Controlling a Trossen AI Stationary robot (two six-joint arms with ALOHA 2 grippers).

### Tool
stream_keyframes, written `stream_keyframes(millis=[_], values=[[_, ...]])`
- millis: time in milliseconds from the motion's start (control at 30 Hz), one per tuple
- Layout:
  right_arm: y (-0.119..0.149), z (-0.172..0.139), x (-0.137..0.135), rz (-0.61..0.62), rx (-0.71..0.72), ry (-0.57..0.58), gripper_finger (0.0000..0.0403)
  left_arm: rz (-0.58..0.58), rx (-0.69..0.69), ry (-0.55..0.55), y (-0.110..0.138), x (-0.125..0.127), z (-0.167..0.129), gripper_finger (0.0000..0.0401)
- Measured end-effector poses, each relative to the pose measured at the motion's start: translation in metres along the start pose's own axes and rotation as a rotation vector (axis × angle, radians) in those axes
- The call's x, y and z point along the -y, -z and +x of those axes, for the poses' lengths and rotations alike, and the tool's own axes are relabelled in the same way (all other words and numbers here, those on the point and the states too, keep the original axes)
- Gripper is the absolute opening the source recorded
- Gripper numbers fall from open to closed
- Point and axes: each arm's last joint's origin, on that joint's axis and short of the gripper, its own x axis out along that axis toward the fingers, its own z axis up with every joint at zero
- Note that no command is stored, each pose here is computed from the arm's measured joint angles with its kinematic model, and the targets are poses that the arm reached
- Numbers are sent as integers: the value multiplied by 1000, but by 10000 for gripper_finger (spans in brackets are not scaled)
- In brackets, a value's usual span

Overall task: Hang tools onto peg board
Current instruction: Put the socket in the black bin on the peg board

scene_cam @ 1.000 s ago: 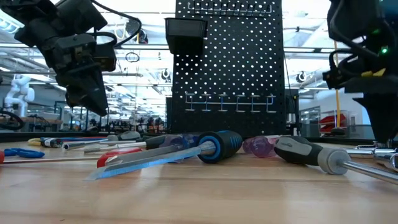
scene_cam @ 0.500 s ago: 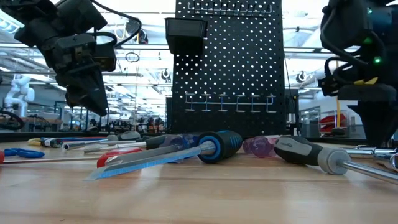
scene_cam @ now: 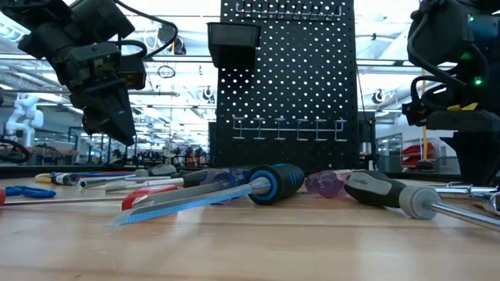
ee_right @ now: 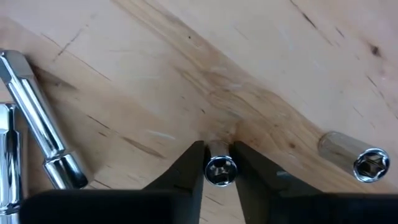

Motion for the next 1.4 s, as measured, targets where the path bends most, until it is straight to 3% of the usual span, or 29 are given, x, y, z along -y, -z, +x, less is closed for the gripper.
stream_keyframes(millis=[200, 467, 633, 800, 967, 1100, 1400], values=[[-2, -8, -5, -17, -3, 3, 52, 0, 1, 0, 0, 0, 0, 127], [-17, -44, -34, -113, 120, -109, 52, 0, 5, -2, 0, 0, 0, 127], [-34, -86, -62, -208, 344, -249, 53, 1, 6, -3, 0, 0, 0, 127], [-54, -145, -94, -312, 677, -447, 53, 1, 6, -3, 0, 0, 0, 127], [-74, -194, -107, -335, 948, -578, 53, 1, 6, -4, 0, 0, 0, 127], [-97, -210, -112, -303, 1068, -578, 53, 1, 7, -4, 0, 0, 0, 127], [-153, -210, -128, -257, 1135, -466, 54, 9, 6, -5, 0, 0, 0, 127]])
